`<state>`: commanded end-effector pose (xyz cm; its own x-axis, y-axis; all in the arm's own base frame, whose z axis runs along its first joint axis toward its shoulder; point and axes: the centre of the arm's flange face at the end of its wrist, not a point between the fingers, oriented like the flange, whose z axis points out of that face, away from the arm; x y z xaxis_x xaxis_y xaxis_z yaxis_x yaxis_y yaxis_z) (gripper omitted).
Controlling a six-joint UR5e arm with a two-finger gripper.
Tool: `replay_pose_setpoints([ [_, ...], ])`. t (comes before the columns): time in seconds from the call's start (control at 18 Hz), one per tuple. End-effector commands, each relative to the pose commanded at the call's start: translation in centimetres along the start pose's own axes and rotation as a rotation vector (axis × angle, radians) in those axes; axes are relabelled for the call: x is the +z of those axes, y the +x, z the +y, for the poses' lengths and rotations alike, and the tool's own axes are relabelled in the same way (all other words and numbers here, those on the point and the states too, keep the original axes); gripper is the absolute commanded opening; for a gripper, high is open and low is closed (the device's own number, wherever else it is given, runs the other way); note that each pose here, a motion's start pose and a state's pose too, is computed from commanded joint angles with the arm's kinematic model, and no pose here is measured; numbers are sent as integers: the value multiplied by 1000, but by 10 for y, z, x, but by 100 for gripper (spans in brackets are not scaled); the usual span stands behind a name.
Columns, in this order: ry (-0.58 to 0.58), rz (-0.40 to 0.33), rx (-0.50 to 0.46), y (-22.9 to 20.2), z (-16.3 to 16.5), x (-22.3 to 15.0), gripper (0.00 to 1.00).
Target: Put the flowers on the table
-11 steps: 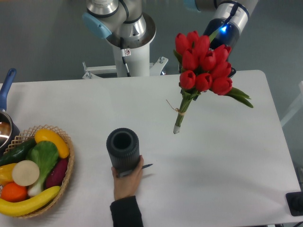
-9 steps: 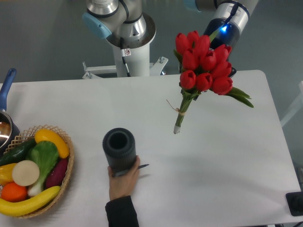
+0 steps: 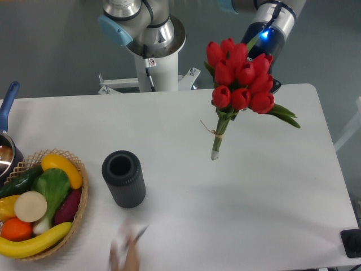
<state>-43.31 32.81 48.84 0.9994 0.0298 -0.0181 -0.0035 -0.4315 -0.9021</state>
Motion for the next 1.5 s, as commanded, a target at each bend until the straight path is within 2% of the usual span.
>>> replay_pose_setpoints([
  [0.22,-104,-61,30,2,5,-2,37],
  [0.39,-237,-135,87,8,7,-5,37],
  [0.61,-482,-184,182,35,12,25,37],
  [0.78,-677,-189,244,50,32,56,37],
  [1.0,-863,-145,320,57,62,100,37],
  [1.11,-938,-87,342,59,87,132,37],
  [1.33,-1036,-36,388,55,112,172,37],
  [1.5,-1074,7,387,54,134,197,37],
])
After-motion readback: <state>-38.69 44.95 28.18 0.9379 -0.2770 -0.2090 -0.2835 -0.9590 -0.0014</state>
